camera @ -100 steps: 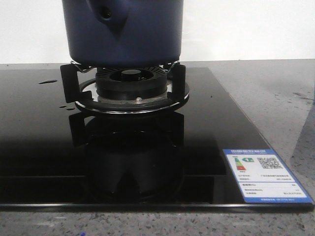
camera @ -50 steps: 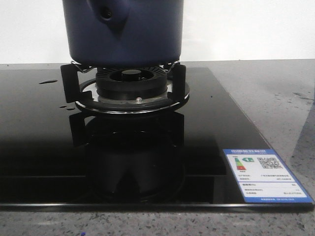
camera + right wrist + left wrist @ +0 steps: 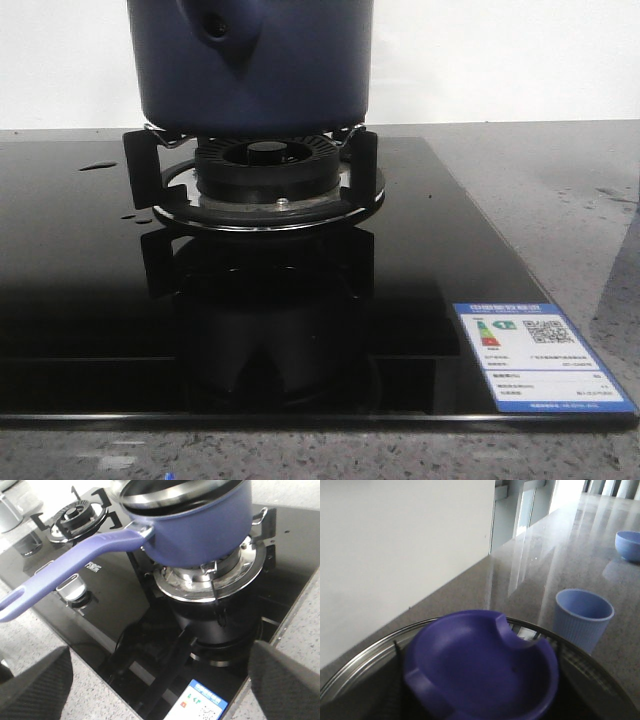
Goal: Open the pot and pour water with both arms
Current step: 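Reach the right gripper to the light blue ribbed cup on the counter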
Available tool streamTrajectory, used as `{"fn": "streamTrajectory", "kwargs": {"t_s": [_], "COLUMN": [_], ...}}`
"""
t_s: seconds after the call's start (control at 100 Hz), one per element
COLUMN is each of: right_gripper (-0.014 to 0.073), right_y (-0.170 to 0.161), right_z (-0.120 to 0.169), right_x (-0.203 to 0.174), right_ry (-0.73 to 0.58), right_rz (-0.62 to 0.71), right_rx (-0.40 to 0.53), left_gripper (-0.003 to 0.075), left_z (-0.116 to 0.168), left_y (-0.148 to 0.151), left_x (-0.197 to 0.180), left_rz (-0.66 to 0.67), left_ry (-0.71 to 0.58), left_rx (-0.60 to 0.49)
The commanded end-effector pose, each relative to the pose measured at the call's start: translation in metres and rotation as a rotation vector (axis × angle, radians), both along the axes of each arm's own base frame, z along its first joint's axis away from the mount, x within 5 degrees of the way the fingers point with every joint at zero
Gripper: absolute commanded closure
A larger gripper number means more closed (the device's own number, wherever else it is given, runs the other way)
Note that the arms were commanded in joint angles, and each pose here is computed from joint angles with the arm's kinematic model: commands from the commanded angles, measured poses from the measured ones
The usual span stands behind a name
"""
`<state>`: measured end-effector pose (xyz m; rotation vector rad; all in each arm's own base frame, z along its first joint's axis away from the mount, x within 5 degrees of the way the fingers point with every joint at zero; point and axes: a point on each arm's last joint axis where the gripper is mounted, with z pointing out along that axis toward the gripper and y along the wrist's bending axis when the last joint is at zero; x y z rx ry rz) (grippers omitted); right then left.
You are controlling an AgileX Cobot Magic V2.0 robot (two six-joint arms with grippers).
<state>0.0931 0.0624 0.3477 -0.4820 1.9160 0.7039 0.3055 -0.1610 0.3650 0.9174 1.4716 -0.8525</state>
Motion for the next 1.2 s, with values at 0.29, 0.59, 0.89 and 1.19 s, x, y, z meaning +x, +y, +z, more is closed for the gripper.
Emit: {"fn": "streamTrajectory", "kwargs": {"t_s": [0.29, 0.59, 0.89, 1.19], "right_gripper": [-0.0029, -0.0029, -0.0029, -0.003], "right_y": [-0.018, -0.034, -0.05, -0.055], "right_z": [0.027, 0.029, 0.009, -0.032], "right_x": [0.019, 0.025, 0.023, 0.01], "right_ry": [-0.23, -0.388, -0.357, -0.346], "right_rz": [-0.269, -0.395, -0.535, -0.602], "right_rx": [0.051, -0.183, -0.205, -0.208], "left_gripper": [0.0429, 0.0429, 0.0429, 0.0429], "left_z": [0.092, 0.103, 0.077, 0.074], "left_y": [0.045, 0.086, 0.099, 0.099], "left_x": [-0.059, -0.11, -0.144, -0.147], "left_rz": [0.102, 0.259, 0.41, 0.41], "left_ry": [-0.176, -0.216, -0.206, -0.187], "left_rx": [-0.103, -0.111, -0.117, -0.15]}}
